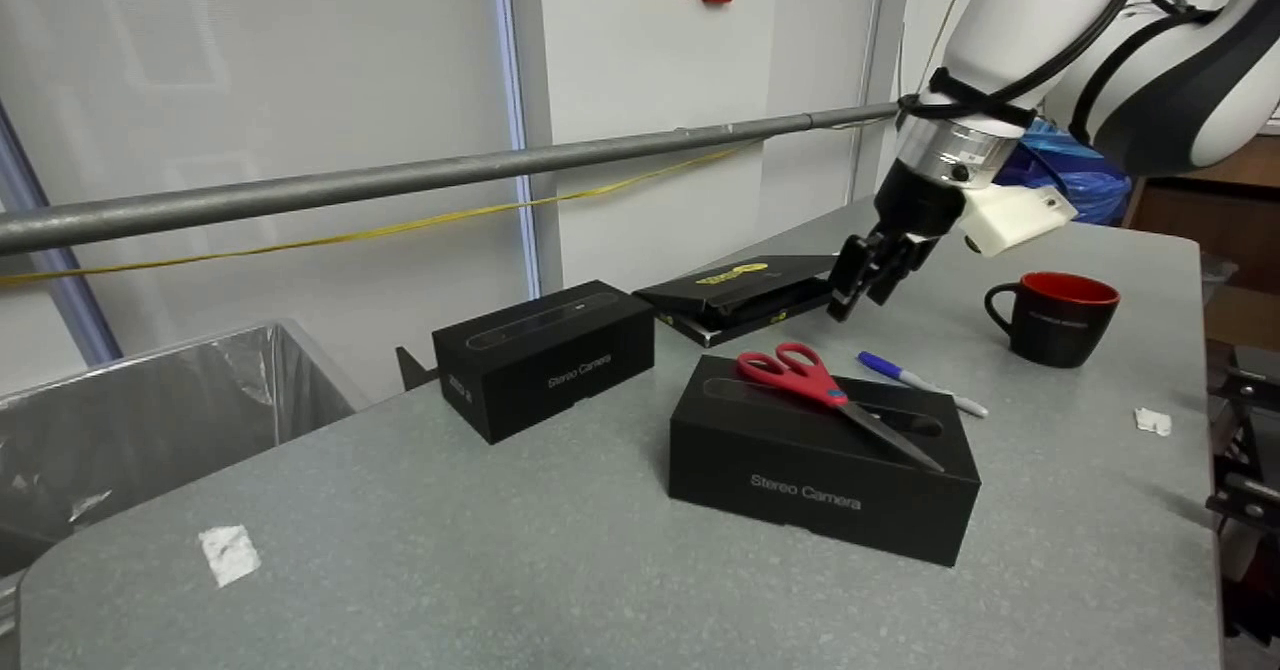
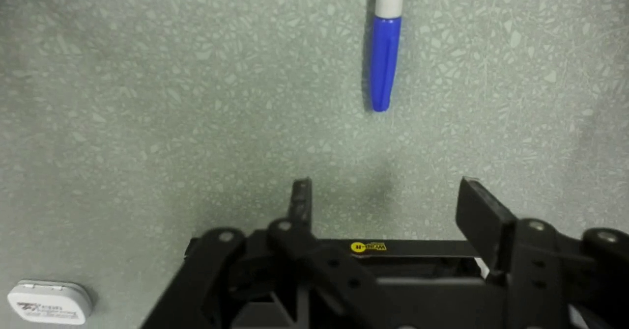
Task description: Pick the marker from the cup and put it on the table
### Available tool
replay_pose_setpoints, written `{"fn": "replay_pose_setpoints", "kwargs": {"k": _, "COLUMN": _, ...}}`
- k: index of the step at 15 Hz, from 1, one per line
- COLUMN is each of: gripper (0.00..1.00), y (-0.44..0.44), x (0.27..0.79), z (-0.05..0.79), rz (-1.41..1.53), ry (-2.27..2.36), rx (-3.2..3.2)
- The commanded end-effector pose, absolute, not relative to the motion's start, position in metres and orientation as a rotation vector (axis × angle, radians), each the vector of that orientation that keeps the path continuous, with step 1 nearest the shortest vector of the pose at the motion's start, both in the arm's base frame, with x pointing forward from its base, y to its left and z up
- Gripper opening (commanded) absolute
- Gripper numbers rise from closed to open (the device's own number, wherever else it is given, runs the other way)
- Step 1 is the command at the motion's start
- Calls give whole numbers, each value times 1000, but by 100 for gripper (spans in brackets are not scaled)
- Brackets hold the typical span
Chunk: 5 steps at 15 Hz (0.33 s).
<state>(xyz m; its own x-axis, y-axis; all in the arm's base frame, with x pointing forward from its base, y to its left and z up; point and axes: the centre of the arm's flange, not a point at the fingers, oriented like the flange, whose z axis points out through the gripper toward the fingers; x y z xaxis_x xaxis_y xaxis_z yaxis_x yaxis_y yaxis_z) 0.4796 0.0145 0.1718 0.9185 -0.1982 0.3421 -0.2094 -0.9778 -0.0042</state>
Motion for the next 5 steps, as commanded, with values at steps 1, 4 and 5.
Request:
{"fn": "replay_pose_setpoints", "kwargs": {"k": 1, "gripper": 100, "y": 8, "x": 492, "z": 185, "rz": 550, "ry": -312, "rx": 3055}}
{"fn": "replay_pose_setpoints", "kwargs": {"k": 4, "gripper": 100, "y": 12, "x": 482, "z": 174, "rz": 547, "ry": -322, "rx": 3045}}
{"fn": "replay_pose_setpoints", "kwargs": {"k": 5, "gripper": 100, "y": 11, "x": 482, "z": 174, "rz": 548, "ry": -324, "rx": 3045}}
